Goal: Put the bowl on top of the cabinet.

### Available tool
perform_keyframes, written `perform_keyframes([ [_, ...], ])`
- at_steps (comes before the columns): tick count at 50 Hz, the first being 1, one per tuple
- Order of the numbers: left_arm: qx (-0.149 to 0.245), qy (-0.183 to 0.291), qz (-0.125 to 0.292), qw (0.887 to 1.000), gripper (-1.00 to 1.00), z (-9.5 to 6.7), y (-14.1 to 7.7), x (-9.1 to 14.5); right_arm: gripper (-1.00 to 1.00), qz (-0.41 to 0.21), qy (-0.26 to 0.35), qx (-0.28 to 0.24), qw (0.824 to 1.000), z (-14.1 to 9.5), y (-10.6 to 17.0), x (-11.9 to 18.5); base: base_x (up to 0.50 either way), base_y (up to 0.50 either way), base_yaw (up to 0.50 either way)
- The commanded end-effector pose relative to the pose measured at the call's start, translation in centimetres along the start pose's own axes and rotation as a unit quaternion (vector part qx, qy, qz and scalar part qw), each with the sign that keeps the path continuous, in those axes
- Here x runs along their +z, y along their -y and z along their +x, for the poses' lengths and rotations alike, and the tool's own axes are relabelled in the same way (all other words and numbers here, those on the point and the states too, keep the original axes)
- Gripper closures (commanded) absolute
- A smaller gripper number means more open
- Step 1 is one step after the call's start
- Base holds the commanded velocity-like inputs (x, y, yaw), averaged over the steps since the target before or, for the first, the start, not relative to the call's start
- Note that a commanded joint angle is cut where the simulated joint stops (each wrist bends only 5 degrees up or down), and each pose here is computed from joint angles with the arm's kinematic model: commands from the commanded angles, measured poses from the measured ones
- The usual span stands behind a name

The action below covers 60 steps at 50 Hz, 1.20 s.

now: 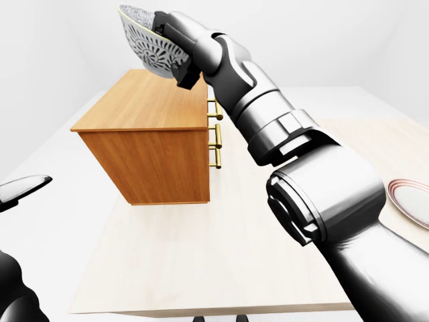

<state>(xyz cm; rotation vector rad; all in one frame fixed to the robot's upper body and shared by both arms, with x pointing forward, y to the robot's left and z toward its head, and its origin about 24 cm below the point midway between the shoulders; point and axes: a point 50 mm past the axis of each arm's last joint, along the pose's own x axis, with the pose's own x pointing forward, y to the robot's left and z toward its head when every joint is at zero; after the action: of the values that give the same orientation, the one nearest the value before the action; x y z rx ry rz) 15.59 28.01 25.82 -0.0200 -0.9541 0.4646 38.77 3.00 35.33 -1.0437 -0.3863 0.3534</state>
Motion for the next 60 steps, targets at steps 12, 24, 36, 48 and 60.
perform_keyframes([
  [12,-0.001,0.004,-0.004,1.000,-1.00,0.0,0.1,0.2,1.00,-0.107,-0.037,0.099,0.989,0.0,-1.8,-1.4,0.00,0.00,0.00],
  [24,-0.001,0.006,-0.006,1.000,-1.00,-0.1,0.2,0.3,1.00,-0.147,-0.061,0.118,0.980,-0.1,-2.9,-2.7,0.00,0.00,0.00],
  [36,0.001,0.001,-0.006,1.000,-1.00,-0.1,0.1,0.1,1.00,-0.125,-0.061,0.131,0.982,0.0,-4.1,-3.2,0.00,0.00,0.00],
  [48,0.000,0.003,-0.008,1.000,-1.00,0.0,0.2,0.2,1.00,-0.120,-0.064,0.128,0.982,-0.1,-4.0,-3.4,0.00,0.00,0.00],
  [60,0.000,0.001,-0.007,1.000,-1.00,-0.1,0.2,0.1,-1.00,-0.157,-0.064,0.108,0.980,0.0,-2.8,-2.8,0.00,0.00,0.00],
])
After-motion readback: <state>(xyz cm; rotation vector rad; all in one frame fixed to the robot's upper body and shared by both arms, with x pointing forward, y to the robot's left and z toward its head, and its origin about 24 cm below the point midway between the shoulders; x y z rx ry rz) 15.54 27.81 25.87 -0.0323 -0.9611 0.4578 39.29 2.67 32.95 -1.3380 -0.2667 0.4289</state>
